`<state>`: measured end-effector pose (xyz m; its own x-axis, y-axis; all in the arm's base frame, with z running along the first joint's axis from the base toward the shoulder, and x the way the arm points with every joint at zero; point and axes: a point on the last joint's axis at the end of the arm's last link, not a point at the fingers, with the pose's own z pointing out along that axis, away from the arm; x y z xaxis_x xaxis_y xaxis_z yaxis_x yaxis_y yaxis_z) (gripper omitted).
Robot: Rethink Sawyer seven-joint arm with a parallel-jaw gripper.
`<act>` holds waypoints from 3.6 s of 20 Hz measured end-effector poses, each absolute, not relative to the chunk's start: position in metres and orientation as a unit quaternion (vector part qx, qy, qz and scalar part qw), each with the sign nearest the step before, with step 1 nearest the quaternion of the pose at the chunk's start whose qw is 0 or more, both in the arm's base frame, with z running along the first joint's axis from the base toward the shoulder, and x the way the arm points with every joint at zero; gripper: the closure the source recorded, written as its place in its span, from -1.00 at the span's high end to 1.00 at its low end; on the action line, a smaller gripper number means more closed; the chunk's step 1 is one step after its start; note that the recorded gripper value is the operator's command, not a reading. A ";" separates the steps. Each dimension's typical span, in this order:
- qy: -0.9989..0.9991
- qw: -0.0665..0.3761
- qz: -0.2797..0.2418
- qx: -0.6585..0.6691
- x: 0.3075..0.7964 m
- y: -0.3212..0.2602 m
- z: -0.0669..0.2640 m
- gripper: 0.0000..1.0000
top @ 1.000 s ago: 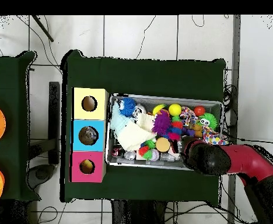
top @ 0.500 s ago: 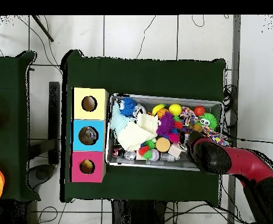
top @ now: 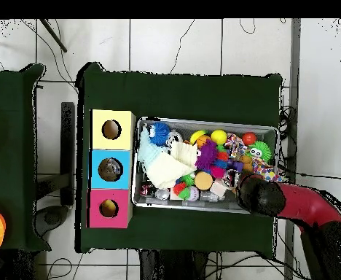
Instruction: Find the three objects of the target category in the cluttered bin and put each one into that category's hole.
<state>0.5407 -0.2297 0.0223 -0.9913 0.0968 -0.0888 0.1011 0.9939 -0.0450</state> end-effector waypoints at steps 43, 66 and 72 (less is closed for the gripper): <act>0.987 0.042 -0.027 0.153 0.501 -0.309 -0.044 1.00; 0.985 0.076 -0.035 0.154 0.495 -0.306 -0.049 1.00; 0.985 0.076 -0.038 0.151 0.495 -0.305 -0.049 -1.00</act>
